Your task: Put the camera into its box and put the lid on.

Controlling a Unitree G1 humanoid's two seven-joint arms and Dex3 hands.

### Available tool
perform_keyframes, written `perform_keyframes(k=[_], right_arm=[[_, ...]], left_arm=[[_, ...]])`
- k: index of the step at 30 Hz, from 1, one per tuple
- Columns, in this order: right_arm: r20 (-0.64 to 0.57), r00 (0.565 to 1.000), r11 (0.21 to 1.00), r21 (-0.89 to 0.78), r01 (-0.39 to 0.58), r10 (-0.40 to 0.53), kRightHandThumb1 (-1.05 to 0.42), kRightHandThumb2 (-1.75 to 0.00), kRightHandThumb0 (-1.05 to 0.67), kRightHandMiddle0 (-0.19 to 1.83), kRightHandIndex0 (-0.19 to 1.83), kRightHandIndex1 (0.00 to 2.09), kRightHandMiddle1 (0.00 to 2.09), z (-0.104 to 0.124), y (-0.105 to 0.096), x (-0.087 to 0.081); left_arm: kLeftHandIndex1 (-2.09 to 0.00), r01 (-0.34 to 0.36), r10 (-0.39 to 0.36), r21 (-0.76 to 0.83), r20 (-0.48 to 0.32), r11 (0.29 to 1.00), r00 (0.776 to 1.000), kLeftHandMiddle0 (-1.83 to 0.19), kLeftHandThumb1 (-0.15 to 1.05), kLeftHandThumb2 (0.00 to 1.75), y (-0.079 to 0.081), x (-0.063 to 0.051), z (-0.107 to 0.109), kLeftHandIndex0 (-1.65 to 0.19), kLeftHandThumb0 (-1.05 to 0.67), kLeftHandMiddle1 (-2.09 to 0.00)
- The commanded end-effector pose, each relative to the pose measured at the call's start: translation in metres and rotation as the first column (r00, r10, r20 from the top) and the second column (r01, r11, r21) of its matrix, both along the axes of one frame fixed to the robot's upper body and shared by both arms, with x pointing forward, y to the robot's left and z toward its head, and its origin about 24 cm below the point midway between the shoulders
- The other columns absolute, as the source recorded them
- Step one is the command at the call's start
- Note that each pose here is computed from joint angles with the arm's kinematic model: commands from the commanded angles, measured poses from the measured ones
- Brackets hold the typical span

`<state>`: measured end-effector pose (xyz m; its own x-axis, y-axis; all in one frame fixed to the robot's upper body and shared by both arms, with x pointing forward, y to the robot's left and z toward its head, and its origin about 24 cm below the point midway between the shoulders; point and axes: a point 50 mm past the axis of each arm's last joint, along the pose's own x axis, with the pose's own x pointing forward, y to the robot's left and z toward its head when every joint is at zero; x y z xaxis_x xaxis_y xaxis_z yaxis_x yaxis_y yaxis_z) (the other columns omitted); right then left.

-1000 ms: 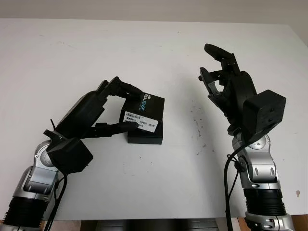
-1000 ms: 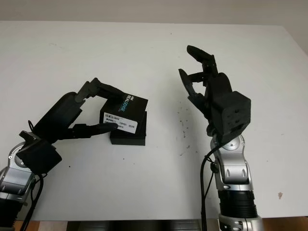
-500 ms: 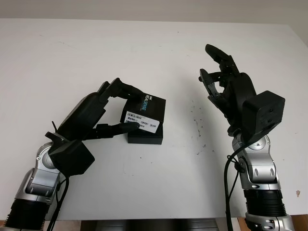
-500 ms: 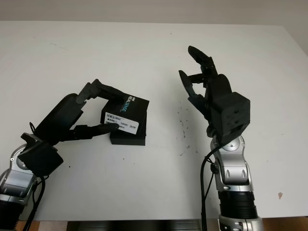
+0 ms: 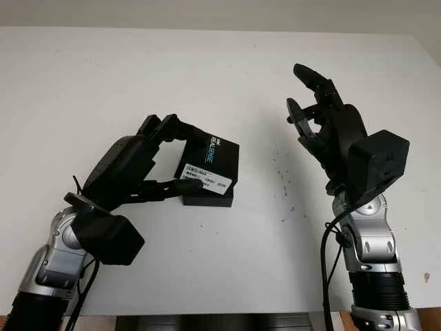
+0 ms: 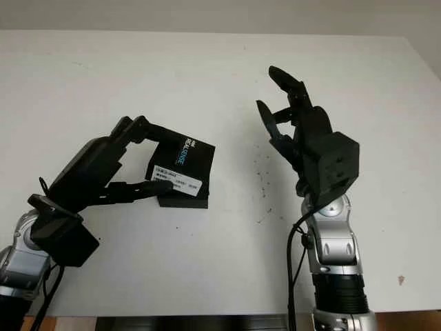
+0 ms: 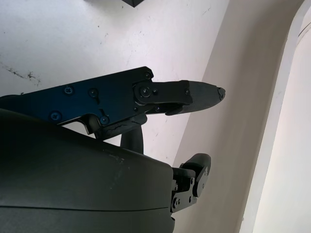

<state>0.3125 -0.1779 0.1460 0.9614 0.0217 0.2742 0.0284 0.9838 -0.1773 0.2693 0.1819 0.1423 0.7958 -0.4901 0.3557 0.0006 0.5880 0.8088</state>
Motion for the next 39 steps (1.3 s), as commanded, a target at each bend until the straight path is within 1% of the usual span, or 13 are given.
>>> perform_keyframes(k=[1, 5, 8, 12, 14, 16, 18, 20, 24, 29, 36, 38, 39], right_arm=[[0.016, 1.000, 1.000, 0.005, 0.002, -0.002, -1.05, -0.32, -0.62, 0.03, -0.19, 2.09, 0.54, 0.002, 0.000, -0.002], [0.018, 1.000, 1.000, 0.006, 0.000, 0.000, -1.05, -0.32, -0.63, 0.04, -0.19, 2.07, 0.54, 0.002, 0.000, -0.002], [0.016, 1.000, 1.000, 0.010, -0.003, 0.003, -1.05, -0.32, -0.63, 0.03, -0.19, 1.84, 0.58, 0.002, 0.000, -0.002], [0.020, 1.000, 1.000, 0.019, -0.006, 0.006, -1.05, -0.32, -0.61, 0.01, -0.19, 2.06, 0.61, 0.002, 0.000, -0.002], [0.020, 1.000, 1.000, 0.020, -0.007, 0.007, -1.05, -0.32, -0.61, 0.00, -0.19, 1.90, 0.62, 0.002, 0.000, -0.002], [0.018, 1.000, 1.000, 0.020, -0.007, 0.007, -1.05, -0.32, -0.61, -0.01, -0.19, 2.00, 0.63, 0.002, -0.001, -0.002], [0.016, 1.000, 1.000, 0.021, -0.006, 0.006, -1.05, -0.32, -0.61, 0.00, -0.19, 1.88, 0.63, 0.002, -0.001, -0.002], [0.015, 1.000, 1.000, 0.023, -0.007, 0.006, -1.05, -0.31, -0.63, 0.00, -0.19, 2.04, 0.63, 0.002, 0.000, -0.002], [0.019, 1.000, 1.000, 0.015, -0.005, 0.005, -1.05, -0.31, -0.62, 0.00, -0.19, 1.83, 0.65, 0.002, 0.000, -0.002], [0.022, 1.000, 0.999, 0.030, -0.018, 0.017, -1.05, -0.31, -0.60, -0.02, -0.19, 2.06, 0.65, 0.003, 0.000, -0.002], [0.025, 1.000, 1.000, 0.023, -0.020, 0.019, -1.05, -0.31, -0.62, -0.02, -0.19, 1.98, 0.66, 0.003, -0.001, -0.001], [0.021, 0.999, 0.999, 0.029, -0.026, 0.025, -1.05, -0.31, -0.62, -0.03, -0.19, 1.61, 0.65, 0.003, -0.002, -0.001], [0.021, 0.999, 0.999, 0.029, -0.026, 0.025, -1.05, -0.31, -0.61, -0.03, -0.19, 1.58, 0.66, 0.003, -0.002, -0.001]], left_arm=[[-1.20, -0.006, 0.006, 0.007, 0.035, 1.000, 0.999, -0.02, 1.05, 0.27, 0.000, -0.006, 0.002, -0.03, -0.36, -1.70], [-1.21, -0.014, 0.011, 0.033, 0.088, 0.999, 0.996, -0.01, 1.05, 0.28, -0.002, -0.010, 0.001, -0.04, -0.36, -1.71], [-1.21, -0.017, 0.014, 0.032, 0.104, 0.999, 0.994, 0.01, 1.05, 0.29, -0.004, -0.013, -0.002, -0.02, -0.36, -1.70], [-1.25, -0.026, 0.025, 0.008, 0.093, 1.000, 0.995, 0.06, 1.05, 0.27, -0.005, -0.017, -0.006, 0.03, -0.35, -1.74], [-1.26, -0.033, 0.033, 0.002, 0.091, 0.999, 0.995, 0.07, 1.05, 0.26, -0.006, -0.018, -0.007, 0.03, -0.34, -1.75], [-1.27, -0.040, 0.040, -0.003, 0.090, 0.999, 0.995, 0.07, 1.05, 0.26, -0.005, -0.019, -0.009, 0.04, -0.34, -1.76], [-1.27, -0.049, 0.049, -0.006, 0.088, 0.999, 0.995, 0.07, 1.05, 0.26, -0.005, -0.019, -0.010, 0.04, -0.34, -1.76], [-1.27, -0.061, 0.061, -0.006, 0.087, 0.998, 0.994, 0.07, 1.05, 0.26, -0.004, -0.020, -0.012, 0.05, -0.34, -1.77], [-1.26, -0.069, 0.070, -0.013, 0.085, 0.998, 0.994, 0.07, 1.05, 0.26, -0.004, -0.021, -0.013, 0.04, -0.33, -1.76], [-1.24, -0.085, 0.086, -0.017, 0.083, 0.996, 0.993, 0.08, 1.05, 0.25, -0.004, -0.023, -0.015, 0.04, -0.33, -1.76], [-1.22, -0.092, 0.093, -0.019, 0.081, 0.996, 0.992, 0.07, 1.05, 0.24, -0.005, -0.022, -0.017, 0.03, -0.34, -1.74], [-1.21, -0.092, 0.094, -0.019, 0.079, 0.996, 0.992, 0.07, 1.05, 0.24, -0.005, -0.021, -0.017, 0.03, -0.35, -1.73], [-1.21, -0.091, 0.093, -0.020, 0.076, 0.996, 0.993, 0.07, 1.05, 0.24, -0.005, -0.021, -0.018, 0.03, -0.35, -1.73]])
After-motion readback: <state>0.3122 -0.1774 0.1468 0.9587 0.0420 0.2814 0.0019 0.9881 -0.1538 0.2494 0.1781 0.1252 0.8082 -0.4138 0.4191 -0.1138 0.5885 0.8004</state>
